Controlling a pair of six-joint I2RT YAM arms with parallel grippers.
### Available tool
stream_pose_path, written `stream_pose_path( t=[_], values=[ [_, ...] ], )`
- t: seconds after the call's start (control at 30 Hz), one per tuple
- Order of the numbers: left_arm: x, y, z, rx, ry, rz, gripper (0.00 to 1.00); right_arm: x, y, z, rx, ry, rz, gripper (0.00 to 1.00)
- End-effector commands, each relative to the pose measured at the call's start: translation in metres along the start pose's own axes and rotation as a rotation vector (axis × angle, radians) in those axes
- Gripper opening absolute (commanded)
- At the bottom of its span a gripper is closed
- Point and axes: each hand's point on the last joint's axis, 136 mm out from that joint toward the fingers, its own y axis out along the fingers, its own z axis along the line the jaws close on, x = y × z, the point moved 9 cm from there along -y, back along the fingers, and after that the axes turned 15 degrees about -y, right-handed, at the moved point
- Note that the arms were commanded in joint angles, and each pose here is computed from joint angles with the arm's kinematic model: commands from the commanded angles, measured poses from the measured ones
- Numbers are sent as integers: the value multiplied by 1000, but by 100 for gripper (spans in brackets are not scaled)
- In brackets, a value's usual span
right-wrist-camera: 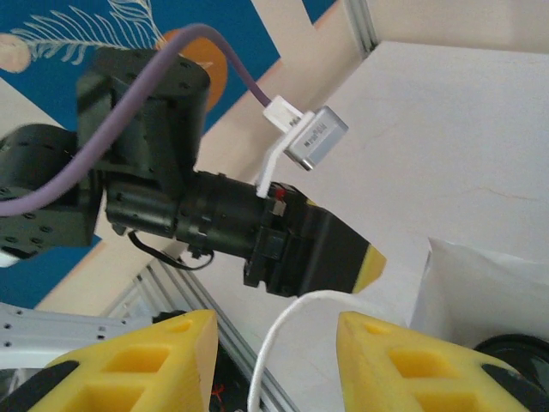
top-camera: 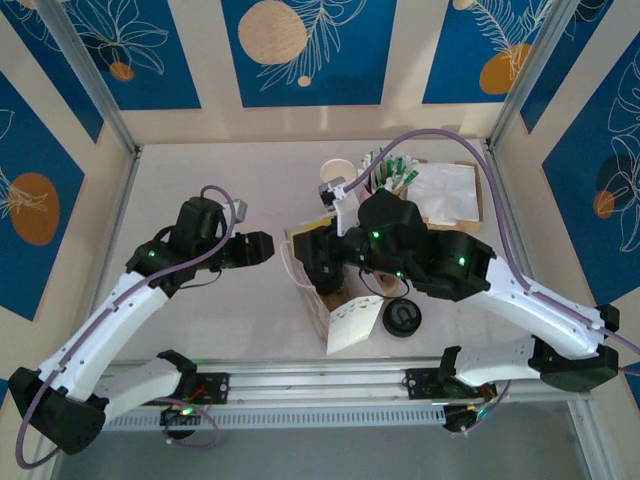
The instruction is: Pack the takeout coffee
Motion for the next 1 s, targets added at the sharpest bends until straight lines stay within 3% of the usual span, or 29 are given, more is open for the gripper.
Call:
stream_pose_path(
  t=[0.0,0.17,0.47,0.97],
  values=[
    [0,-5,-4,-9,8,-5,64,10,-8,3,65,28,-80,42],
    [0,-7,-4,-6,9,-10,64,20,-20,-3,20,12,-151,42],
    [3,-18,-4,19,25,-69,64,31,-51,-42,-303,-28,-184,42],
    [3,-46,0,64,47,-203,66,3,-95,-135,-707,72,-83,50]
  ],
)
